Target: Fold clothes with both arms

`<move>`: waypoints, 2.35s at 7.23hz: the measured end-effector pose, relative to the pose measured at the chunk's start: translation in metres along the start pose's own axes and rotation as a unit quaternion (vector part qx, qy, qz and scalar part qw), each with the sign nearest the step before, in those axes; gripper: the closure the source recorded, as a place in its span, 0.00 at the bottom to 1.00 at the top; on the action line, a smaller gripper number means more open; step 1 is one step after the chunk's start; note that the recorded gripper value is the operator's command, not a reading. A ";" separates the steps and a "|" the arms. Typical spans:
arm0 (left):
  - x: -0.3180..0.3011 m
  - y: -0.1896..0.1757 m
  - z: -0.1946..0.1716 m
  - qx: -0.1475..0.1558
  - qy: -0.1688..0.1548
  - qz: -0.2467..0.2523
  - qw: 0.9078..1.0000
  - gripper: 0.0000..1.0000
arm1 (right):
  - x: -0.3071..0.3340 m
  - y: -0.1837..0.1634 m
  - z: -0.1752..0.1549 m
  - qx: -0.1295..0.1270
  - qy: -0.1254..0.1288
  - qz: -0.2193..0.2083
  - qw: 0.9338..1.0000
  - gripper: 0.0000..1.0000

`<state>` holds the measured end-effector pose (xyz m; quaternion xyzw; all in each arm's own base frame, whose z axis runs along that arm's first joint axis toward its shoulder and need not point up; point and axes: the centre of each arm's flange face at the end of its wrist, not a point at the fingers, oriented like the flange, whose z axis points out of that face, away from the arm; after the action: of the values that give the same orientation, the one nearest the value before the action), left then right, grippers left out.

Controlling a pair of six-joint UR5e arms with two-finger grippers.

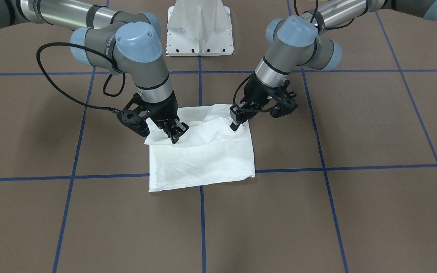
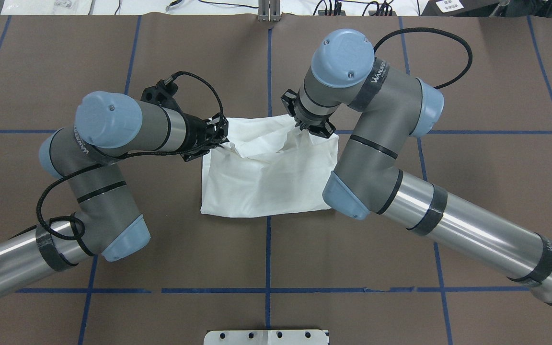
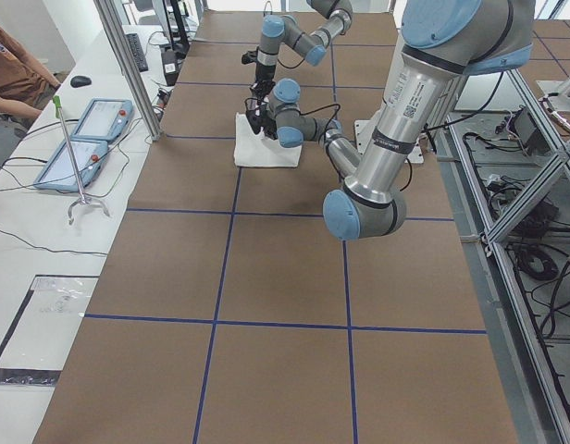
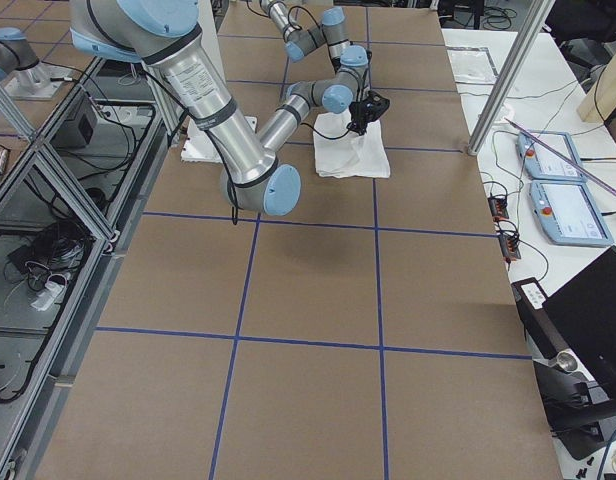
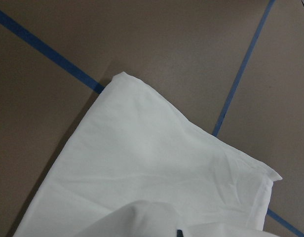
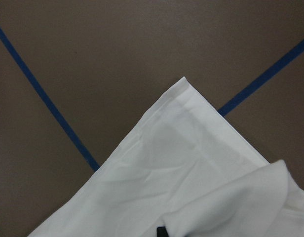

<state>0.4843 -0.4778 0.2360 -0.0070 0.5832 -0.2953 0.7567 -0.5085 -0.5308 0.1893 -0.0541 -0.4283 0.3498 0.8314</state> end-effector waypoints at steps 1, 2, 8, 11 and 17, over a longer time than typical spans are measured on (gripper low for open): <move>0.010 -0.006 0.005 0.005 0.001 -0.006 1.000 1.00 | -0.011 -0.003 0.005 0.000 0.002 0.002 1.000 1.00; 0.017 -0.014 0.008 0.011 0.002 -0.015 1.000 1.00 | -0.017 -0.006 0.009 0.000 -0.001 0.002 1.000 1.00; 0.026 -0.036 0.021 0.028 0.000 -0.065 0.997 0.00 | -0.021 -0.012 0.019 0.000 -0.005 0.003 1.000 0.00; 0.029 -0.075 0.009 0.050 -0.001 -0.079 0.996 0.00 | -0.021 -0.016 0.013 -0.010 -0.014 -0.013 1.000 0.00; -0.055 -0.175 -0.063 0.055 -0.044 0.054 0.996 0.00 | -0.017 -0.001 0.032 0.050 -0.007 -0.225 0.973 0.00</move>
<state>0.3442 -0.5762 0.3261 0.0528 0.5315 -0.2847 0.7960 -0.5389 -0.5489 0.1982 0.0874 -0.4177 0.1752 0.8872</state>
